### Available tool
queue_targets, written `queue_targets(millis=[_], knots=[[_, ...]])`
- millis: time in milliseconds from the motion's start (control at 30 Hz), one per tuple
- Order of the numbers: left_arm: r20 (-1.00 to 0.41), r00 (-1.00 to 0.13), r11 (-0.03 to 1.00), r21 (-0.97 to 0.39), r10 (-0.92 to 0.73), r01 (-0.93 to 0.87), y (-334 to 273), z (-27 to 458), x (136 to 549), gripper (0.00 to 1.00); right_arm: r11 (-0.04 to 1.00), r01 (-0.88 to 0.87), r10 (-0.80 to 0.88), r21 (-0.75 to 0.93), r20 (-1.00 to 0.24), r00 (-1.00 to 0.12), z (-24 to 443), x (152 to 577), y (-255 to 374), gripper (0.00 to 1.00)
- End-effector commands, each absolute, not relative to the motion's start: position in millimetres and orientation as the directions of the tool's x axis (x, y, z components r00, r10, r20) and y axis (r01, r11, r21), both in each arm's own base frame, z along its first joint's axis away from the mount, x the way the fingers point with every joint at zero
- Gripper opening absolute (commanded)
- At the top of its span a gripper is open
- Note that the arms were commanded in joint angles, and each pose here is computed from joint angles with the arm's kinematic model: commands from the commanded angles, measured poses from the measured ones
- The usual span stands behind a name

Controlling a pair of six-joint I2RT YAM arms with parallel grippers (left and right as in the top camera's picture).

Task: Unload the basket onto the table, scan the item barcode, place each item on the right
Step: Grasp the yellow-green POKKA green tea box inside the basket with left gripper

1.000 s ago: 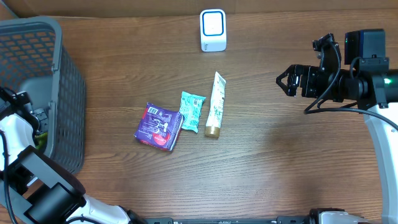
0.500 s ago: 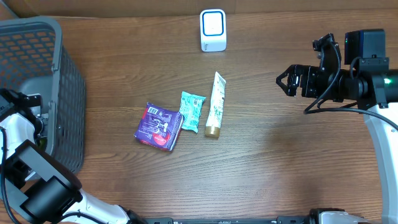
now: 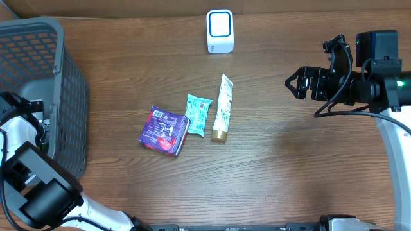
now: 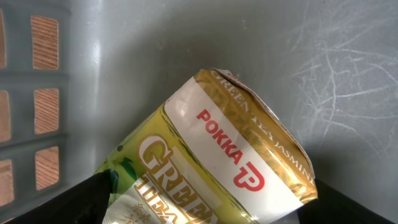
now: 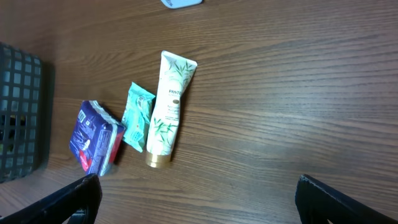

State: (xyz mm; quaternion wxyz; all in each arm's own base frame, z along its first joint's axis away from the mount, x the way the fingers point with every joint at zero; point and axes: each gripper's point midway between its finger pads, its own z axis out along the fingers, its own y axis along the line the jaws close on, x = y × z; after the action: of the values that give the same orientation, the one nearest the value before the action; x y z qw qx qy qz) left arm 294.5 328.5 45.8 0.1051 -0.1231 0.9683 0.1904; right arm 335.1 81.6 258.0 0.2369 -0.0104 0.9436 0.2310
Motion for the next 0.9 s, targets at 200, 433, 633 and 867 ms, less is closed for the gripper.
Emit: queue_targets(millis=[200, 433, 633, 867], knots=[[-0.288, -0.902, 0.923, 0.118, -0.320, -0.365, 296.7, 17.2, 308.4, 0.70, 0.894, -0.148, 0.085, 0.423, -0.483, -0.871, 268.5, 338.3, 83.0, 1.00], [-0.269, -0.824, 0.866, -0.109, -0.499, -0.489, 259.7, 14.6, 318.4, 0.68, 0.894, -0.148, 0.085, 0.423, -0.483, -0.871, 268.5, 338.3, 83.0, 1.00], [-0.214, -0.712, 0.735, -0.333, -0.669, -0.591, 231.5, 20.9, 334.0, 0.63, 0.894, -0.148, 0.085, 0.423, -0.484, -0.871, 268.6, 338.3, 83.0, 1.00], [-0.190, -0.639, 0.648, -0.433, -0.745, -0.626, 224.8, 27.9, 346.6, 0.65, 0.894, -0.147, 0.085, 0.423, -0.483, -0.871, 268.5, 338.3, 83.0, 1.00]])
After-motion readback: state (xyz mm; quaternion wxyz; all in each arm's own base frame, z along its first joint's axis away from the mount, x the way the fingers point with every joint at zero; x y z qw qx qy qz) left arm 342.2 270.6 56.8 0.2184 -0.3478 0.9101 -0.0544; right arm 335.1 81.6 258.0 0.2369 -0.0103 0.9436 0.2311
